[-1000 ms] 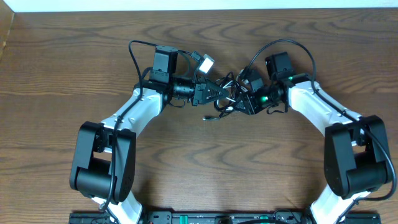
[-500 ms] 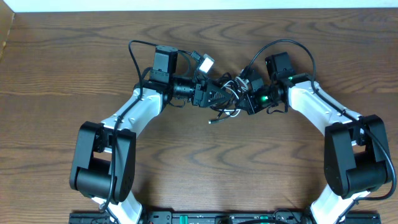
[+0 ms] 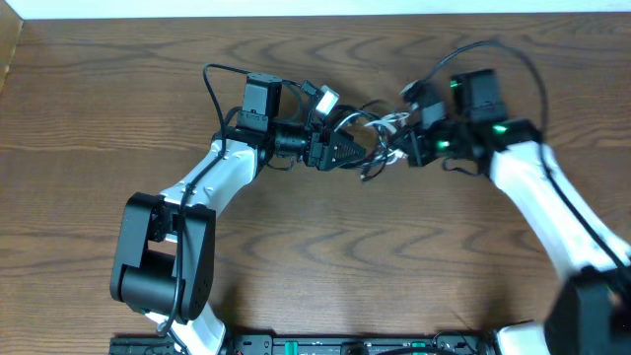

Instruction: Untangle cables

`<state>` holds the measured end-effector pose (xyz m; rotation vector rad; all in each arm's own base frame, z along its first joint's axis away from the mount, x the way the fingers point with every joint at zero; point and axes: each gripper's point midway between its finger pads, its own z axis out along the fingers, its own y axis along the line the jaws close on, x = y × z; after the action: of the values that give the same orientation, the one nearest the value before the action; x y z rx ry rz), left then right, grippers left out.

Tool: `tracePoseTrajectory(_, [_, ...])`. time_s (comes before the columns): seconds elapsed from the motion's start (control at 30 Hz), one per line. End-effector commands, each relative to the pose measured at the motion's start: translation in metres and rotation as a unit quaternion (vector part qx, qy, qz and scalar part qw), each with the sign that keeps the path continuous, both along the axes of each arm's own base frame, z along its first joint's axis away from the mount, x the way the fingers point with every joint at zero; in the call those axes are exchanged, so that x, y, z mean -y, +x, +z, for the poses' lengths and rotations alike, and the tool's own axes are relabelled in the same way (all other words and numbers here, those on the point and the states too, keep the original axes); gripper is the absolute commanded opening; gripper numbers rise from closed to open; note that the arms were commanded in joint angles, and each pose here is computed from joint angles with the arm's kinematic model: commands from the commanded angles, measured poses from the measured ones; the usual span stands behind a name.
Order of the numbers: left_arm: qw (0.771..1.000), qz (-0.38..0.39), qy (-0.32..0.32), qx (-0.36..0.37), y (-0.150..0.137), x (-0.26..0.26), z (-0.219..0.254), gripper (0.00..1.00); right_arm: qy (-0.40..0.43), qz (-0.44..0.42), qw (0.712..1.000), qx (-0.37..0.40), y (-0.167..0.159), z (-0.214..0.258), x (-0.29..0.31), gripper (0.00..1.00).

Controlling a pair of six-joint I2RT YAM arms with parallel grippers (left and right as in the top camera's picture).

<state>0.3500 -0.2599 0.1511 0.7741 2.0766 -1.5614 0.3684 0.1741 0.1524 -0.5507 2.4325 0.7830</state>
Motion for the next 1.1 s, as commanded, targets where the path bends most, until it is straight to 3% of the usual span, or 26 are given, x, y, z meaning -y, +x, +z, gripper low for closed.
tracePoseTrajectory(0.0, [1.0, 0.008, 0.011, 0.009, 0.004, 0.0, -0.002, 0.81, 0.005, -0.058, 0.998, 0.039, 0.004, 0.039, 0.031, 0.01])
tracePoseTrajectory(0.33, [1.0, 0.014, 0.017, 0.009, 0.006, 0.0, -0.004, 0.84, 0.021, -0.159, 0.986, 0.042, -0.006, 0.071, 0.108, 0.01])
tracePoseTrajectory(0.57, [1.0, 0.007, 0.017, 0.009, 0.003, 0.004, -0.004, 0.85, 0.033, -0.142, 0.989, 0.036, -0.012, 0.071, 0.105, 0.01])
tracePoseTrajectory(0.73, [1.0, 0.003, 0.017, 0.018, 0.002, 0.005, -0.004, 0.85, 0.088, -0.089, 0.991, 0.048, -0.016, 0.088, 0.079, 0.01])
tracePoseTrajectory(1.07, [0.999, -0.018, 0.029, 0.009, -0.012, 0.009, -0.012, 0.86, 0.128, -0.092, 0.984, 0.082, -0.002, 0.119, 0.07, 0.01])
